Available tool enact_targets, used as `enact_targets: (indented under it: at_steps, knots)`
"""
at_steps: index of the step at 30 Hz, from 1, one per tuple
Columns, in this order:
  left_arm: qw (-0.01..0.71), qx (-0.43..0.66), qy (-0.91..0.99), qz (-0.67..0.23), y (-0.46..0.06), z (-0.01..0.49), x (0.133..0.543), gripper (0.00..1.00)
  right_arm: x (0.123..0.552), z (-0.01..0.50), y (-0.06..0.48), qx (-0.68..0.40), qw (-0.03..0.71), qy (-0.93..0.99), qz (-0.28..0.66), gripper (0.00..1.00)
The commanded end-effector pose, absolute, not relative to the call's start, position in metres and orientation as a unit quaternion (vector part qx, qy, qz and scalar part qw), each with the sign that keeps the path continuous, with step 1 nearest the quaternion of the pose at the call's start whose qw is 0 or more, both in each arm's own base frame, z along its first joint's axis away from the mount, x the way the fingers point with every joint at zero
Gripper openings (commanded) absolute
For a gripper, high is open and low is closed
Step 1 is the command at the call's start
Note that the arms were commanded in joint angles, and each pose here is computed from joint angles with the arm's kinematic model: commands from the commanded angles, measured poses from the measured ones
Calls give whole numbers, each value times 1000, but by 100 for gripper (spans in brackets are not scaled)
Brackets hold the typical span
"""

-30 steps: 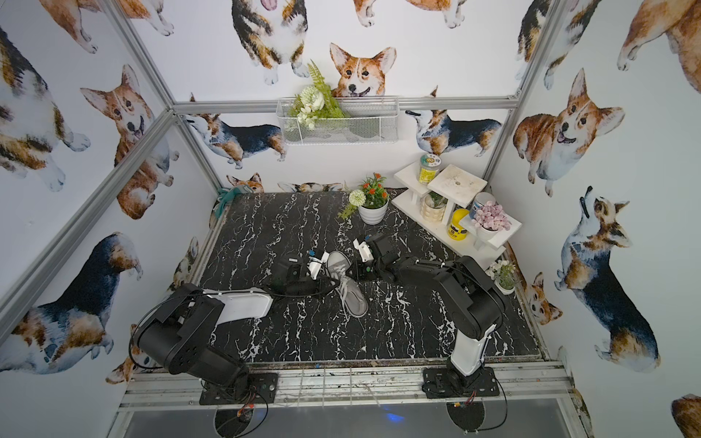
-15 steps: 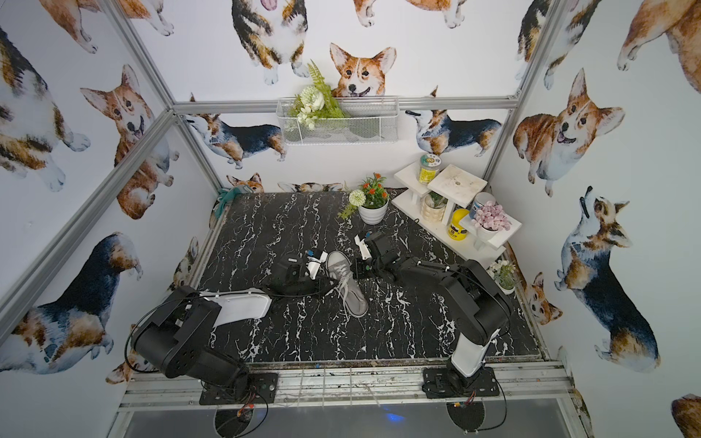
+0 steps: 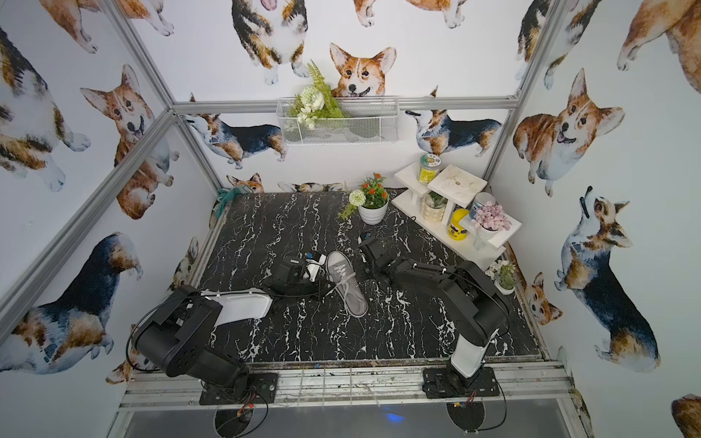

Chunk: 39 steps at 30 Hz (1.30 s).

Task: Tie the shoes
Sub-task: Tie the shoelace on the shoe.

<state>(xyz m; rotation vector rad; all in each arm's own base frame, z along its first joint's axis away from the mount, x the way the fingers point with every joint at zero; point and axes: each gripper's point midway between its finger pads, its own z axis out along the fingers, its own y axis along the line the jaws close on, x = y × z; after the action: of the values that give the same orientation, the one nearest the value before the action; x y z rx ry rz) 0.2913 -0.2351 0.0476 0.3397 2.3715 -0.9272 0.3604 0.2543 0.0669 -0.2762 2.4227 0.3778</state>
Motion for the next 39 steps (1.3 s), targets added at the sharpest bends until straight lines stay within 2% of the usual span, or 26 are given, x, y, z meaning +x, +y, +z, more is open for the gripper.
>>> enact_targets:
  at_steps: [1,7,12,14,18,21,24,29,34,35,39]
  knots:
    - [272,118,892,-340,-232,40,289,0,367,63,240,-104,340,930,98,0]
    - [272,118,892,-341,-232,39,289,0,367,56,240,-109,334,932,93,0]
    - [280,127,872,-381,-245,56,289,0,363,69,258,-122,326,920,182,0]
    - [283,129,867,-390,-247,61,289,0,363,78,261,-127,325,915,204,11]
    - [283,130,864,-395,-249,63,290,0,359,102,256,-138,334,904,230,41]
    - [284,130,864,-395,-249,63,290,0,351,122,250,-156,356,891,233,51]
    - [282,129,865,-395,-249,61,290,0,335,137,259,-190,371,870,265,52]
    - [280,115,870,-389,-246,57,290,0,306,136,299,-284,364,834,302,47]
    - [275,99,872,-392,-245,54,290,0,303,126,317,-312,359,823,310,42]
    - [277,95,872,-393,-245,55,291,1,305,123,317,-312,359,824,308,41]
    - [284,89,869,-394,-243,59,294,16,306,119,318,-310,358,825,307,41]
